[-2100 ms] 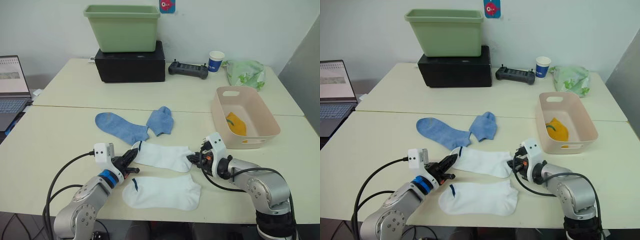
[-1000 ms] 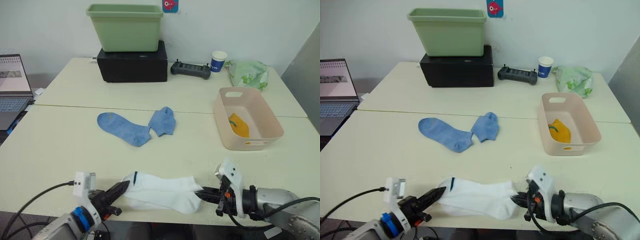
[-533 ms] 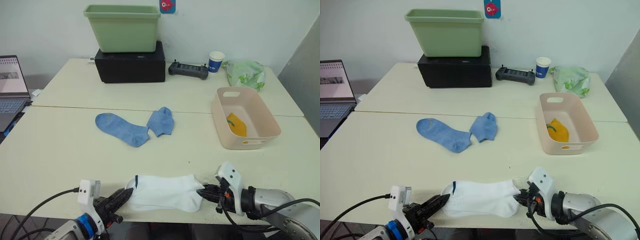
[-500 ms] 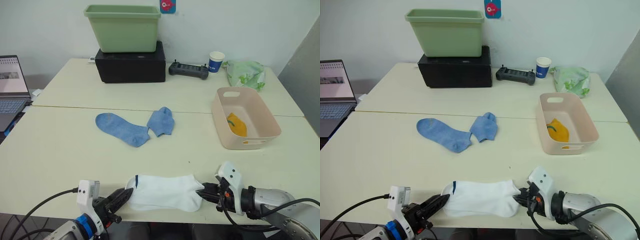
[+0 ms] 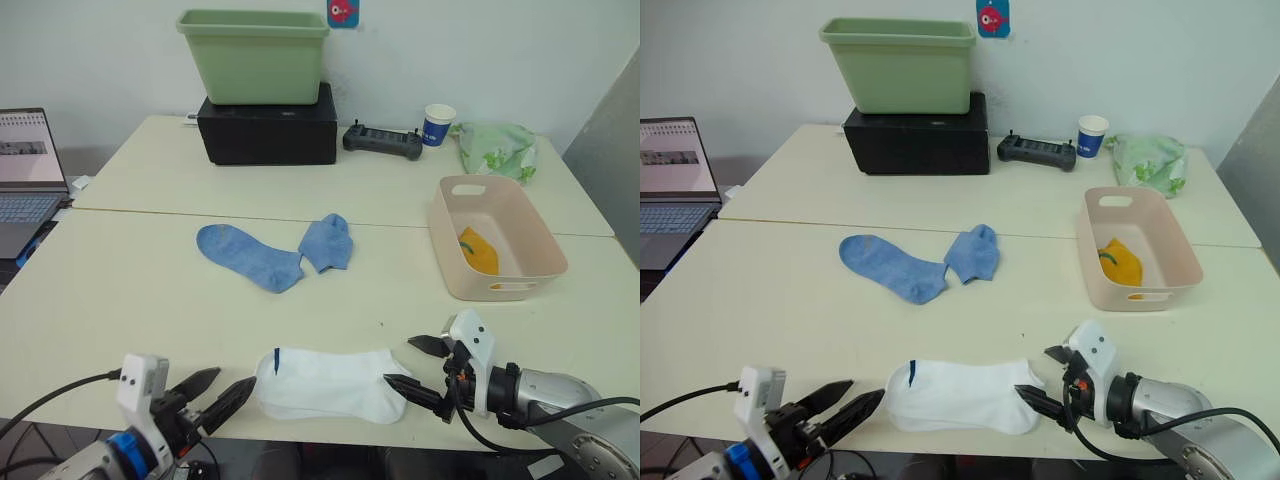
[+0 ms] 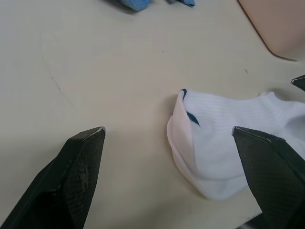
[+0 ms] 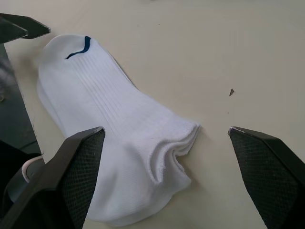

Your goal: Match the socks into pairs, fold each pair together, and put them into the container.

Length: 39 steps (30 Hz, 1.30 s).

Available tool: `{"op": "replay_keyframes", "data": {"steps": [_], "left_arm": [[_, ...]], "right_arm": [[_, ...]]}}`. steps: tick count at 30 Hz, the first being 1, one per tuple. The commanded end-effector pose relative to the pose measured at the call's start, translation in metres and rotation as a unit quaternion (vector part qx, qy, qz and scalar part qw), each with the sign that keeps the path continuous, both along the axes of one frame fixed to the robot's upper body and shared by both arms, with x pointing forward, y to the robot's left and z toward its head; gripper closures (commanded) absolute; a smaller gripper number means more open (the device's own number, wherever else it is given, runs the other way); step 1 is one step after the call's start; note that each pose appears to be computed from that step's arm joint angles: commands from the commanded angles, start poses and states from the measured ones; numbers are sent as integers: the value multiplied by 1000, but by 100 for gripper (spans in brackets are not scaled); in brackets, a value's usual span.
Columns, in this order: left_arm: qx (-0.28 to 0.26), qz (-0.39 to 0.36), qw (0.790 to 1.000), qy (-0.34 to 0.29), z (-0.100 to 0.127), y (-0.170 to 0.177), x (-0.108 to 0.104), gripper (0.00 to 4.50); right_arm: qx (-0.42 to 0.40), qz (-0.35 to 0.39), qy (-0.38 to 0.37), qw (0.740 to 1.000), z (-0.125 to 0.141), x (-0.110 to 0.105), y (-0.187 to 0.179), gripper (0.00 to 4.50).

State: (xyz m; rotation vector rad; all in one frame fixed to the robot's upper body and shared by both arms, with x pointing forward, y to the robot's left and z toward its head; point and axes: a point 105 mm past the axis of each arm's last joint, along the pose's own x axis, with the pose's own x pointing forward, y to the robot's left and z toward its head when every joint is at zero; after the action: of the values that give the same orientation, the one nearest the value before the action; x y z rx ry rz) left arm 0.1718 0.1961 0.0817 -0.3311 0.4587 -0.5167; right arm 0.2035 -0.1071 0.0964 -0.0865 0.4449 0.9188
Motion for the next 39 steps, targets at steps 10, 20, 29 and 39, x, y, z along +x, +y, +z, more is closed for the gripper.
{"op": "replay_keyframes", "data": {"steps": [10, 20, 29, 39], "left_arm": [[25, -99, 990, 97, -40, -35, -1, 67], [-8, -117, 990, 79, -24, -49, 7, 347], [-13, -73, 997, 5, 8, -36, 51, 447], [27, -112, 993, 23, -15, -43, 74, 447]], "right_arm": [[-38, -9, 0, 999, -27, -3, -7, 67], [-15, 4, -6, 1000, -20, -4, 5, 399], [20, -44, -41, 998, 0, 27, 10, 450], [-17, -74, -10, 997, -15, 50, 7, 450]]}}
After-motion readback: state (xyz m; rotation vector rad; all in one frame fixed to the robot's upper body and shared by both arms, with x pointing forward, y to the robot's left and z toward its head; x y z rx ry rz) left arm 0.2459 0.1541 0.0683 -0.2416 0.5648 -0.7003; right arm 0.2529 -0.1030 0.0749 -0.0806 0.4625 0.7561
